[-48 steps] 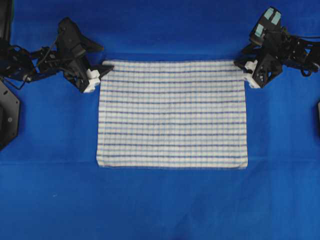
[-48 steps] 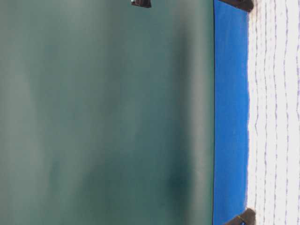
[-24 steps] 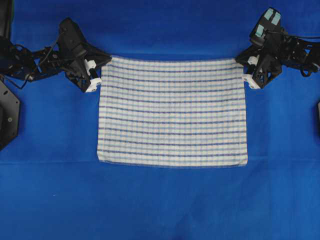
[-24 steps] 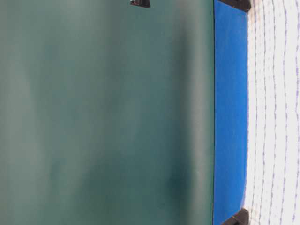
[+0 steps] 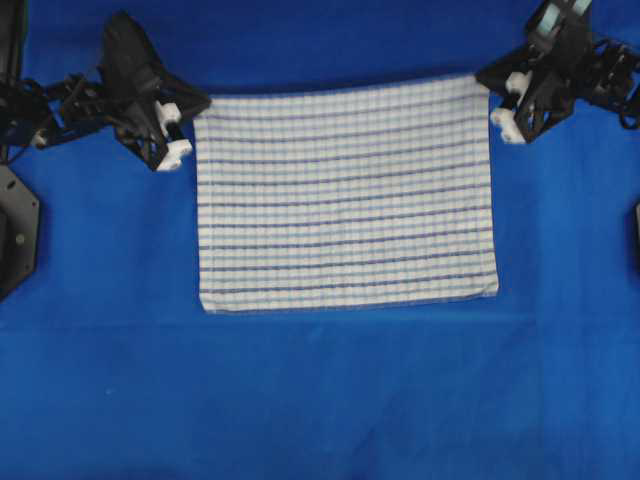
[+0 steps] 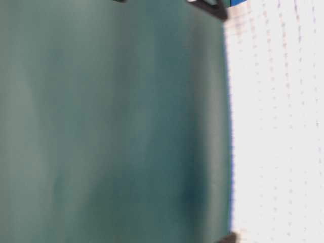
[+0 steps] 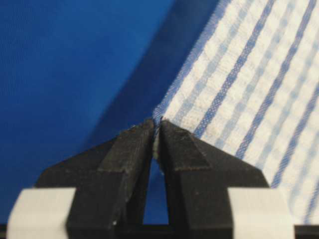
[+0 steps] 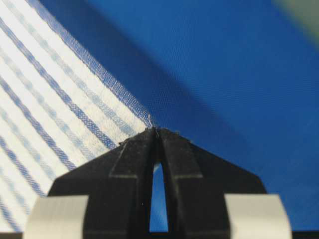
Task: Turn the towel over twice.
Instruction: 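Lift the far corners with both grippers and pull them back away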
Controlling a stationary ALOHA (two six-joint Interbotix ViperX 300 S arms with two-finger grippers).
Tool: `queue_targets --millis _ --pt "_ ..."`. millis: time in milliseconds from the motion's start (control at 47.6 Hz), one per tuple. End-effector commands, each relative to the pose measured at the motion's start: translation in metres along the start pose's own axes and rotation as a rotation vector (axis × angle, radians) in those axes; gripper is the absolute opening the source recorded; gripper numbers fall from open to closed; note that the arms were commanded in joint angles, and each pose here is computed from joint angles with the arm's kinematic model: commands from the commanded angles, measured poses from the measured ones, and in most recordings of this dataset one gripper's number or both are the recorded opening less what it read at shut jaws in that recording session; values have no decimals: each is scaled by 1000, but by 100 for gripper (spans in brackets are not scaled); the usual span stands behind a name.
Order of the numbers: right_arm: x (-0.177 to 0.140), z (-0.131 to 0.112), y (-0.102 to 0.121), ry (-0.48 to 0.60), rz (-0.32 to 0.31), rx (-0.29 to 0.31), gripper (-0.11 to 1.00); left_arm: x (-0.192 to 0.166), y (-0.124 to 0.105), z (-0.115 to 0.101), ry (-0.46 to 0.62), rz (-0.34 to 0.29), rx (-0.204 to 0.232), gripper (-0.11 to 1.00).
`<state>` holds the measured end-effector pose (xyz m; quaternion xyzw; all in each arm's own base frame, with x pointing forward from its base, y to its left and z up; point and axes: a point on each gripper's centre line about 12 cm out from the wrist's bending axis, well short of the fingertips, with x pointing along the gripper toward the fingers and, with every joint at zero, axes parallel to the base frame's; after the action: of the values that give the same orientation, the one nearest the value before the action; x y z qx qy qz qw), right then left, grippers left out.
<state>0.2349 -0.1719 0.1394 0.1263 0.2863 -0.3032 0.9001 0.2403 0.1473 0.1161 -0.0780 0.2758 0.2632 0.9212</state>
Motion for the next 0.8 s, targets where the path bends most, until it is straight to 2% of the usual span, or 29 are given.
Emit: queue_targets --millis 0,126,273,525,777 --pt "-11 25 -8 -87 -21 16 5 -13 12 30 -79 35 -4 4" --pt "-28 49 -18 -158 -53 30 5 -37 21 68 -189 70 44 4" --pt "-53 81 -21 -243 -65 16 5 -66 23 104 -333 94 99 4" --pt "-98 125 -17 -350 -74 -30 5 -102 23 136 -480 116 128 4" --pt "-132 146 -16 -410 -87 -50 5 -121 19 154 -548 110 139 4"
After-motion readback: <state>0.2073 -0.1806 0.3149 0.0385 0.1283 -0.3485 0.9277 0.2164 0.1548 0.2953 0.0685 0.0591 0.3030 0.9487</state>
